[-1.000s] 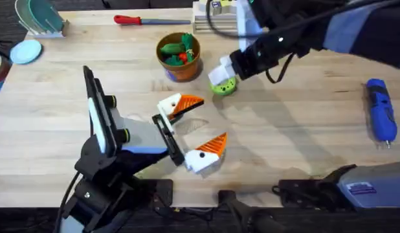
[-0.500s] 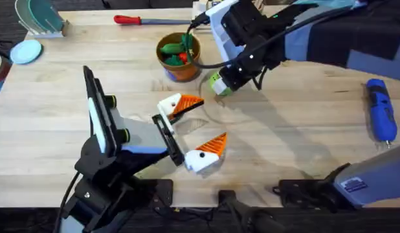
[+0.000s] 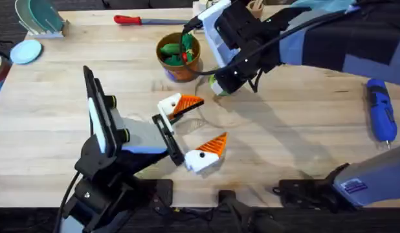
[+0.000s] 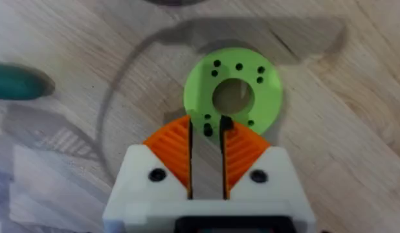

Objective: Pick up the gripper from the table and insert it into the empty holder that is missing its gripper. Then pick up a screw, insert it into the mounting hole, and use the screwdriver to tighten it. Finally, clean up the table by picking up the vegetable and placing it into the bucket.

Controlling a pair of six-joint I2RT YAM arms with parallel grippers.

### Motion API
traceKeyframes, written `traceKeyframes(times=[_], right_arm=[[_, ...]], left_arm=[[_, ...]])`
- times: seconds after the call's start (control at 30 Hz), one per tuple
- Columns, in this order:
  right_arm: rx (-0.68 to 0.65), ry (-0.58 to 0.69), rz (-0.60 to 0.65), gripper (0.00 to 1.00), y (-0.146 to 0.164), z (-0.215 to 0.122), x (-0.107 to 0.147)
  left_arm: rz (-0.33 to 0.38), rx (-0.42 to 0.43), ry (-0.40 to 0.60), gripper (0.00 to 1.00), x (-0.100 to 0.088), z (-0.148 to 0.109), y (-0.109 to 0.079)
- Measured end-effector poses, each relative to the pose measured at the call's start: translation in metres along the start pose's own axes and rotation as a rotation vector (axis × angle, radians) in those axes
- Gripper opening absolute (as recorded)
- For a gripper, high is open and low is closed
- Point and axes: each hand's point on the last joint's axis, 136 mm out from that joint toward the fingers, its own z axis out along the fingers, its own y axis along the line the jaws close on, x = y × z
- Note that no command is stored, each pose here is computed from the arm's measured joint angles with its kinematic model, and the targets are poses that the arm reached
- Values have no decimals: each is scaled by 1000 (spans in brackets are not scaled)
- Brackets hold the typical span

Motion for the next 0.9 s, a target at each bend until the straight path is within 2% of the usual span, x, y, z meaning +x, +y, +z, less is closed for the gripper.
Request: traceKeyframes(times=[0.27, 0.37, 0.5, 0.7, 0.9], right_arm=[[-2, 30, 0, 226, 0, 0, 7], [-3, 41, 1, 165, 1, 3, 9], [-4, 53, 1, 138, 1, 9, 11], [1, 45, 0, 11, 0, 9, 9], [4, 42, 0, 7, -1, 9, 8]], left_arm=[[0, 0, 0, 993, 0, 0, 0], [0, 0, 0, 993, 0, 0, 0], [0, 0, 0, 993, 0, 0, 0], [0, 0, 0, 993, 0, 0, 0], [0, 0, 0, 993, 0, 0, 0]])
